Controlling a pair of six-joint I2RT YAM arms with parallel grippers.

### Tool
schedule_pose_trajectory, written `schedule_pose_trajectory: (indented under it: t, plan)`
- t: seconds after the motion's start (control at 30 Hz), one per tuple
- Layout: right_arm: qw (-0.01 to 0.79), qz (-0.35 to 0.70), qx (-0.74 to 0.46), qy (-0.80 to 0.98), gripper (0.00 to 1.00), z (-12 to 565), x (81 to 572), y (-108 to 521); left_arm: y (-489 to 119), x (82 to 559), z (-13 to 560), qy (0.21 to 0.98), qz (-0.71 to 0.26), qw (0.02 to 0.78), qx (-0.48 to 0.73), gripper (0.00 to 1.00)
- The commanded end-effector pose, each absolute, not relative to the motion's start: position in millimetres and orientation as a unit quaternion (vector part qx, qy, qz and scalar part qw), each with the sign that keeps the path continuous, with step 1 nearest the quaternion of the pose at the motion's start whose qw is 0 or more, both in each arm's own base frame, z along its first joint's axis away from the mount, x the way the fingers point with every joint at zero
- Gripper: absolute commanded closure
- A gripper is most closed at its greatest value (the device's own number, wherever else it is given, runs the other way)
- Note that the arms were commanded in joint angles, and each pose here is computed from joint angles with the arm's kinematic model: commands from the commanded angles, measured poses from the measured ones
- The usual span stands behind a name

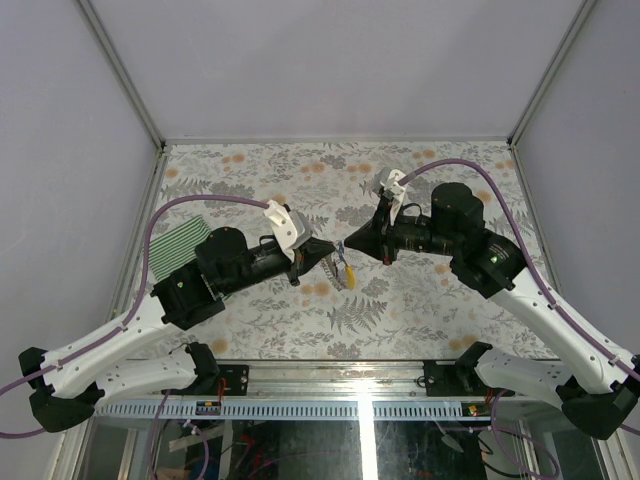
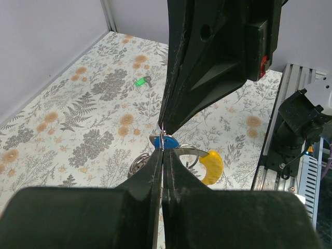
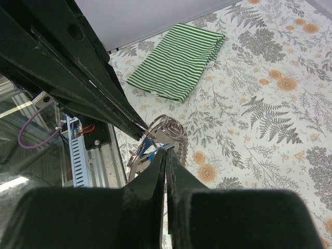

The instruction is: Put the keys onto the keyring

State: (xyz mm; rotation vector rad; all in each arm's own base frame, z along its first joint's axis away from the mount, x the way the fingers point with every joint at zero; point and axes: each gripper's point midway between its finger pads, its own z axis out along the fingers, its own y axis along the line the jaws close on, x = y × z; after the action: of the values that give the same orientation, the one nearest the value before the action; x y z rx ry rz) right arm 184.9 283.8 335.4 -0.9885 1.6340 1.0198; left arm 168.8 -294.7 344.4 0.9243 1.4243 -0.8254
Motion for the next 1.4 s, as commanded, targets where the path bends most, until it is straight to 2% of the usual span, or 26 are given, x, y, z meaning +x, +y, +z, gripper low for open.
schedule_pose_trajectory:
  t: [0.0,0.33,0.53,0.67,0.83,1.03,1.37]
  plan:
    - [0.47,0.404,-0.389,0.681,1.0,335,193,285,-295,160,388,0.552,-0.382,0.631,0.389,1.0]
    - [0.437,0.42,-0.399,0.688,0.98,328,189,292,-295,159,389,0.549,-0.384,0.631,0.391,1.0]
    - [0.464,0.421,-0.401,0.669,0.81,342,188,290,-294,157,391,0.546,-0.388,0.632,0.39,1.0]
    - [0.513,0.423,-0.415,0.621,0.64,369,177,281,-291,154,394,0.544,-0.397,0.635,0.379,1.0]
    - [0.573,0.422,-0.435,0.552,0.55,398,158,267,-285,142,406,0.524,-0.439,0.639,0.353,1.0]
    - [0.599,0.445,-0.45,0.491,0.53,427,136,262,-281,119,426,0.478,-0.516,0.633,0.323,1.0]
    - [0.554,0.517,-0.493,0.428,0.49,440,107,277,-275,97,445,0.433,-0.572,0.623,0.313,1.0]
